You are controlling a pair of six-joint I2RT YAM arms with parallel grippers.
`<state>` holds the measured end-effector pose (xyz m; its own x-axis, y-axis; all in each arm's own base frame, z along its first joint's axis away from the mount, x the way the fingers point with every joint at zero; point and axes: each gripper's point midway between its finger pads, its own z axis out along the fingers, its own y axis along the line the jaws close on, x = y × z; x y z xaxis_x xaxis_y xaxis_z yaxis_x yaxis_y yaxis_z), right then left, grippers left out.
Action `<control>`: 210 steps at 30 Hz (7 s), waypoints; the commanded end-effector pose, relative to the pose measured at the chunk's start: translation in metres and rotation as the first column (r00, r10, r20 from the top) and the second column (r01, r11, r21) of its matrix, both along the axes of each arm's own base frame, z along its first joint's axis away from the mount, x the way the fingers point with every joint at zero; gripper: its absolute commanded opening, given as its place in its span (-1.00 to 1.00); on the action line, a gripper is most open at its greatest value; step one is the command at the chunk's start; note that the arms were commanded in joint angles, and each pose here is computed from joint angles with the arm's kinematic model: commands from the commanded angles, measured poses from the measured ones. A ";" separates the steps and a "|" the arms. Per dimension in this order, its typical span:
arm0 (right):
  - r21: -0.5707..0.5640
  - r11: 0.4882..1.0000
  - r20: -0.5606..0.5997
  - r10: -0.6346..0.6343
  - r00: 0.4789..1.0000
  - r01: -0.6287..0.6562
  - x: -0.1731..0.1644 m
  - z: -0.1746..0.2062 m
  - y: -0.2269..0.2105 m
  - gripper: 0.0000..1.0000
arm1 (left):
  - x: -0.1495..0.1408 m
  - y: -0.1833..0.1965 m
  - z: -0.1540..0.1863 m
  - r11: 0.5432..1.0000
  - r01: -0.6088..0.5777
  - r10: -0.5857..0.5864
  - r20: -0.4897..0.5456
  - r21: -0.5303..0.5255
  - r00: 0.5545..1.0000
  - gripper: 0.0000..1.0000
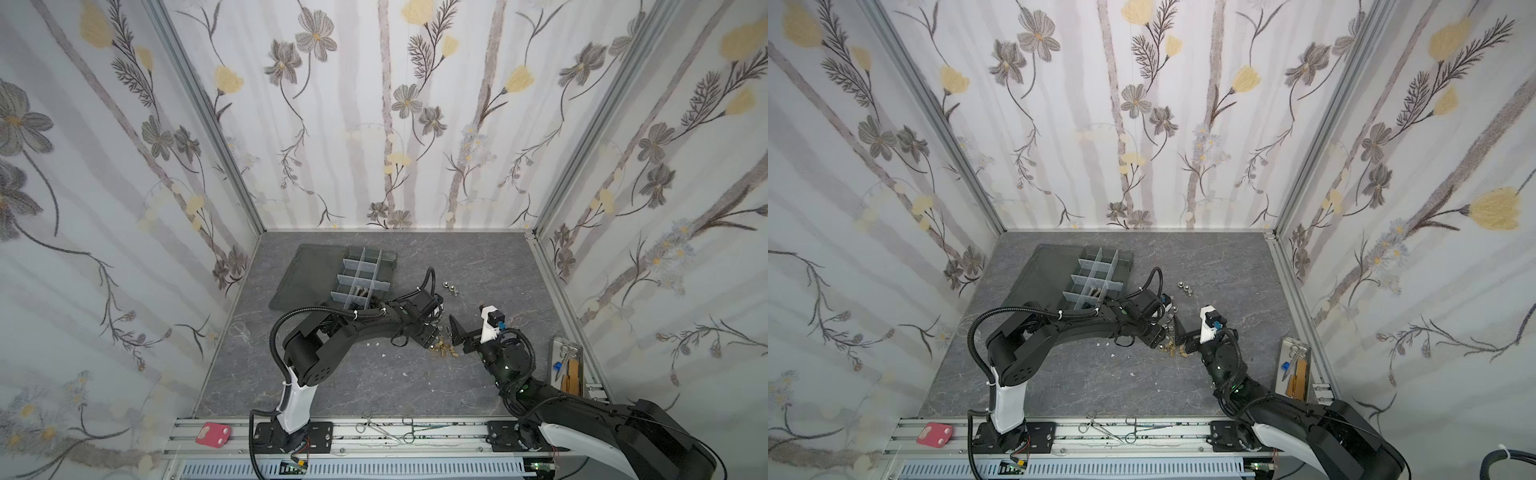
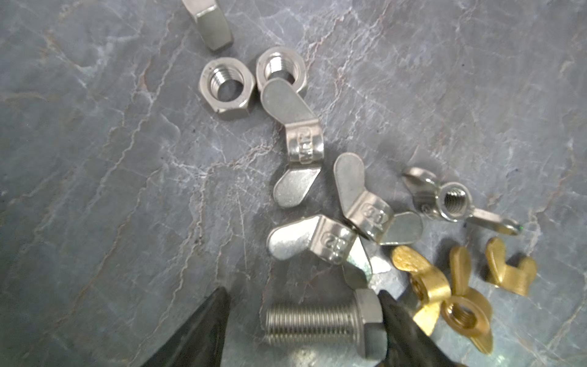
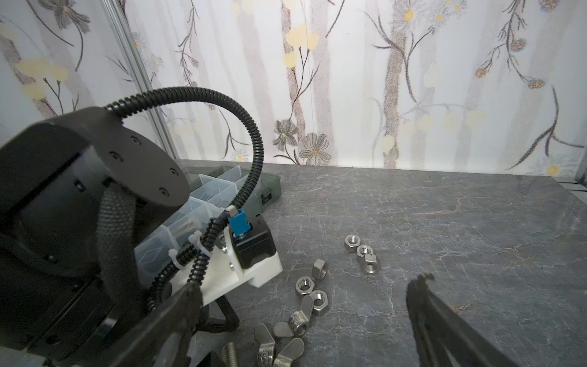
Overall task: Sort the screws and nuts into containers
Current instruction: Pick up the screw at the center of the table, then place the screw into the container, then pick up the nut from the center of the table, then place the nut into the container.
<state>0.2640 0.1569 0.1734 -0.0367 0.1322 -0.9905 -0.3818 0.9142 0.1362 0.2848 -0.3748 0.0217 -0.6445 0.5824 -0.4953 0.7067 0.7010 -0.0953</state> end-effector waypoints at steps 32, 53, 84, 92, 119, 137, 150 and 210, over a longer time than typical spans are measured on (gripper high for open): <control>0.035 0.999 0.017 -0.001 1.000 0.000 0.003 0.011 0.002 1.00 | -0.001 0.016 -0.006 0.994 -0.081 0.084 -0.048 0.069 0.995 0.02; 0.026 1.000 -0.001 -0.003 1.000 0.003 0.006 0.006 0.005 1.00 | 0.088 0.106 0.097 0.896 -0.443 0.445 0.109 -0.047 0.889 -0.09; 0.016 1.000 -0.010 0.002 1.000 -0.002 0.008 0.003 0.007 0.99 | 0.143 0.196 0.085 0.800 -0.600 0.591 0.158 0.011 0.791 0.44; 0.003 0.998 0.012 -0.063 0.998 0.063 0.007 0.006 -0.007 1.00 | 0.126 0.086 0.128 0.940 -0.288 0.324 0.213 -0.184 0.922 0.47; -0.040 0.999 -0.466 -0.038 0.884 0.021 0.062 -0.037 -0.002 -0.10 | 0.050 -0.005 0.040 0.971 0.036 -0.008 0.119 -0.235 0.993 0.17; -0.036 0.980 -0.714 0.110 0.691 -0.193 0.035 -0.095 0.029 -0.18 | 0.057 0.014 0.078 0.924 0.020 0.078 0.239 -0.382 0.968 0.23; -0.097 0.978 -0.833 0.023 0.553 -0.186 0.022 -0.139 0.021 -0.22 | 0.047 0.021 0.096 0.898 0.052 0.079 0.278 -0.437 0.957 0.30; 0.236 0.818 -0.446 0.571 0.690 -0.524 0.190 0.008 0.269 -1.00 | 0.092 0.260 0.196 0.560 -0.434 0.792 0.303 -0.706 0.530 0.39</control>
